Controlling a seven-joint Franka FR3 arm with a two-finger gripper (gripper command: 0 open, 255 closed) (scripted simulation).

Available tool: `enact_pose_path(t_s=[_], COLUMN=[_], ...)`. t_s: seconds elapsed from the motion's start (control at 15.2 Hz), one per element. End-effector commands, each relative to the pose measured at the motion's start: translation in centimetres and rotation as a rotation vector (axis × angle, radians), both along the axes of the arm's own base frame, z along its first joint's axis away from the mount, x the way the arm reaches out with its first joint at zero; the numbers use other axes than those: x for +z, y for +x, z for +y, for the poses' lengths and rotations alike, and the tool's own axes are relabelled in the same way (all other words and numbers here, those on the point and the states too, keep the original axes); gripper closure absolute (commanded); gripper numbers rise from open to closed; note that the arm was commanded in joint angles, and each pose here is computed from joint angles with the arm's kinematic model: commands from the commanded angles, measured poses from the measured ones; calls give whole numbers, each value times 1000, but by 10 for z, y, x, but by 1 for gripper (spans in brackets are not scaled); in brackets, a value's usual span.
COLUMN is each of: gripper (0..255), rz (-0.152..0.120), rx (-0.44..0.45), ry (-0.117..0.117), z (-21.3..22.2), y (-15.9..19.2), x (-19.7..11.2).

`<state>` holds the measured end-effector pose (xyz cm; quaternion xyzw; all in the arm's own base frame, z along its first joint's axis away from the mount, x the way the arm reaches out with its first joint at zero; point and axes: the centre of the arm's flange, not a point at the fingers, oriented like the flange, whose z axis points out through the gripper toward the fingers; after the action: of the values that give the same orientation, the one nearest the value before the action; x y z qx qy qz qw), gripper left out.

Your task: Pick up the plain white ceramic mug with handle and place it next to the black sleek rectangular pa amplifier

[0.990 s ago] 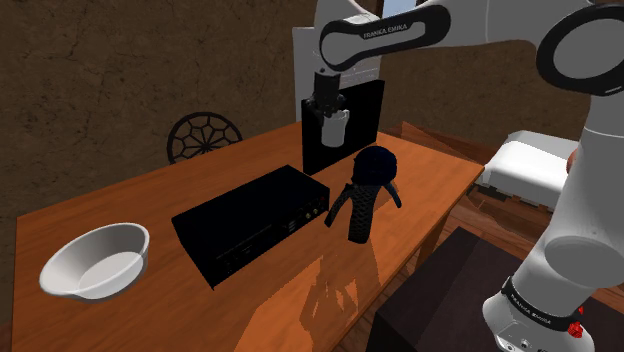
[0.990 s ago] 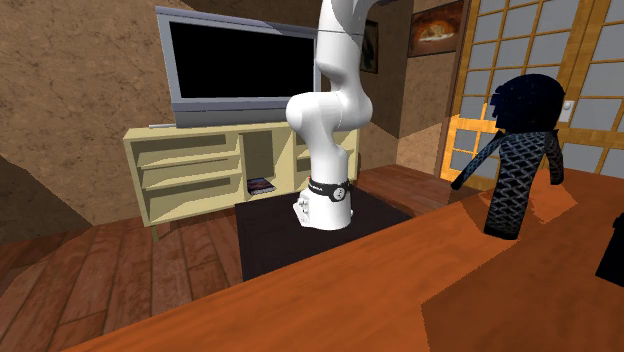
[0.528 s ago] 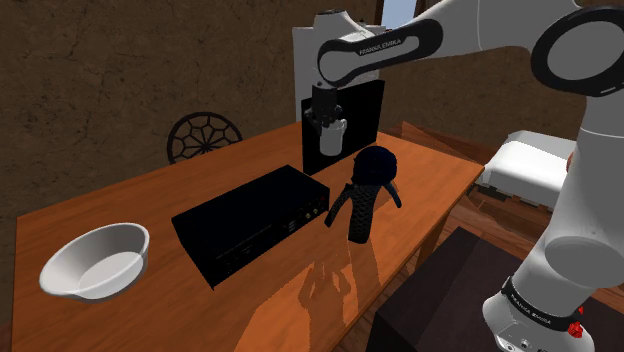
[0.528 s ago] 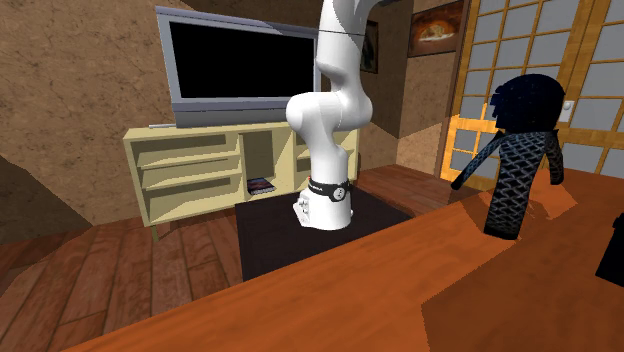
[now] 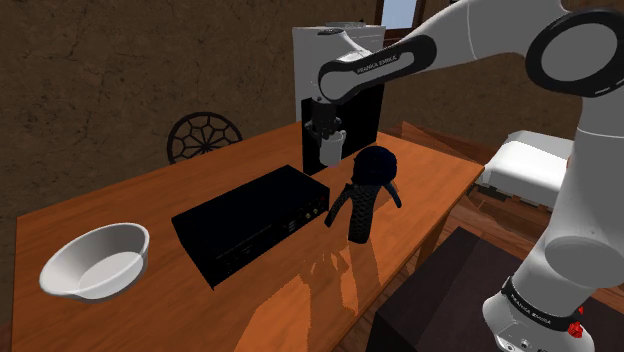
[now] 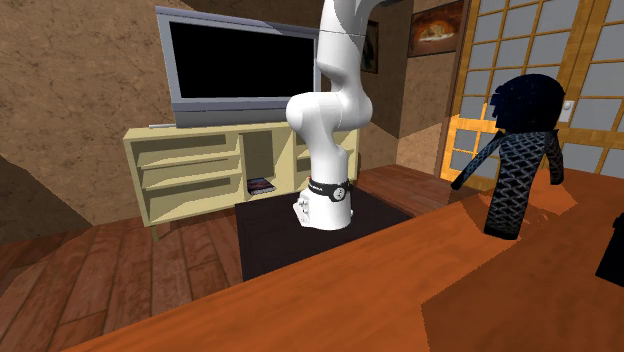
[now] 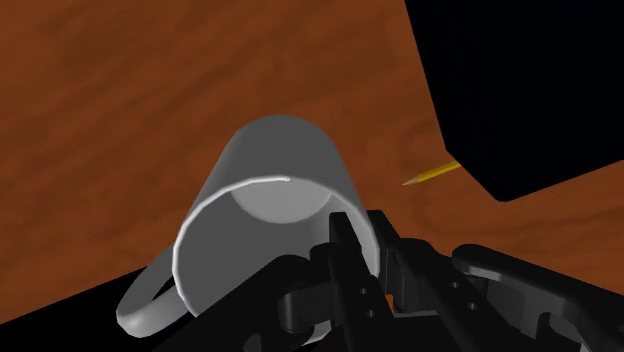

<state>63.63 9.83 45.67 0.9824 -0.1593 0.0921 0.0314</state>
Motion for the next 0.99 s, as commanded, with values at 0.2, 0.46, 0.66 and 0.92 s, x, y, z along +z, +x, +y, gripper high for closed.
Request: enact_pose_path(t_s=[0.2, 0.46, 0.66, 0.92], gripper=[255, 255, 255, 255], rz=[-1, -1, -1, -1], rx=[0, 0, 0, 0], ry=[0, 0, 0, 0], z=[1, 1, 1, 1], y=[1, 1, 1, 1], x=[-27, -48, -64, -86])
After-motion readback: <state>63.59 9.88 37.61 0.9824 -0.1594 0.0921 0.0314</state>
